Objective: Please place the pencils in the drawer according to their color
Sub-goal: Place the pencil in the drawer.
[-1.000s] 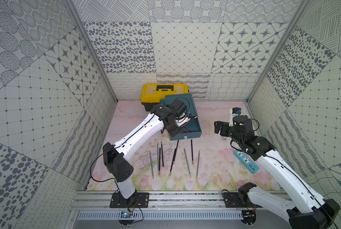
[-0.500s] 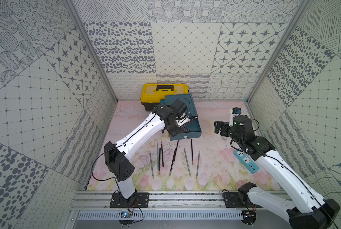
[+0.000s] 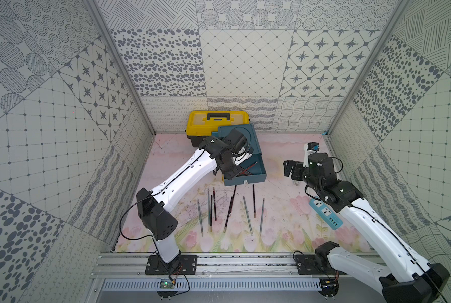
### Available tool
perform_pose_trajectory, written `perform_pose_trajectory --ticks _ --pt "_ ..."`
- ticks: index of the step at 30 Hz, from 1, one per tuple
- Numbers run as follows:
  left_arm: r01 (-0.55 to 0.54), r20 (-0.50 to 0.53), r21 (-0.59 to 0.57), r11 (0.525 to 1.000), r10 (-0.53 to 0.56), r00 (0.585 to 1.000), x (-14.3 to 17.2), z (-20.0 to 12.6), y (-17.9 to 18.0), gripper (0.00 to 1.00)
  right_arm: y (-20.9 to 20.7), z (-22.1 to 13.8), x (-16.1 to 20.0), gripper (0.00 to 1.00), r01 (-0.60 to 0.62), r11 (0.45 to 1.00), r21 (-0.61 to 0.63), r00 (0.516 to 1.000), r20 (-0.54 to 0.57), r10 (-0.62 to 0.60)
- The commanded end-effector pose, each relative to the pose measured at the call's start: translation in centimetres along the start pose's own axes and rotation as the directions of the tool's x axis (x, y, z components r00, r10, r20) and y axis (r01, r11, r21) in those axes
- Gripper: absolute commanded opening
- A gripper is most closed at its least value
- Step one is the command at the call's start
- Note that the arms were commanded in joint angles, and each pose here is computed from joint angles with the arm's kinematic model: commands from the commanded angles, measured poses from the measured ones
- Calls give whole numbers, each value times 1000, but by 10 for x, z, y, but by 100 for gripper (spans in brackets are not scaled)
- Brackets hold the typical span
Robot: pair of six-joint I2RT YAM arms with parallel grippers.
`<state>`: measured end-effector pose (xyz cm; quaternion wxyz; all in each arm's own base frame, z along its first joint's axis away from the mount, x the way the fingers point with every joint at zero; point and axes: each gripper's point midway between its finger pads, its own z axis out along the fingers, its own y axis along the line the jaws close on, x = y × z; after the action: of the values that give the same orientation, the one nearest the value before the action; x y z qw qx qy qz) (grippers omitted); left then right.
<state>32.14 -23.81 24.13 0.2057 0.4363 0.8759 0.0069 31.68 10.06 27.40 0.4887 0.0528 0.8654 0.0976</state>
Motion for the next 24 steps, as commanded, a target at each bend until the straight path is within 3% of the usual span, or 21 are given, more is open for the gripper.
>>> perform_pose_trajectory --ticks 1,4,7,11,14,17,21,24 --pt "115 118 -21 993 -112 987 -14 -28 7 40 0 -7 -15 99 -26 1000 -6 998 60 26" --pt "230 202 -26 973 -220 954 -13 -52 12 45 -1 -7 -13 99 -23 1000 4 998 52 23" --pt "373 282 -32 927 -349 893 4 -73 18 49 -3 -8 -13 99 -25 1000 10 998 51 24" --pt "574 341 -29 818 -532 775 51 -80 19 53 -3 -8 -15 99 -22 1000 16 998 56 21" --pt "676 346 41 736 -645 682 89 -65 5 57 -7 -9 -18 99 -29 999 38 997 68 27" --pt "747 319 182 639 -757 570 115 -42 -20 58 -9 -9 -17 99 -42 998 46 997 71 39" --pt "808 240 306 504 -862 447 144 2 -57 47 -10 -6 -11 99 -49 998 48 997 55 46" --pt "810 224 362 461 -887 405 153 25 -80 44 -12 -4 -8 99 -61 996 59 997 50 58"
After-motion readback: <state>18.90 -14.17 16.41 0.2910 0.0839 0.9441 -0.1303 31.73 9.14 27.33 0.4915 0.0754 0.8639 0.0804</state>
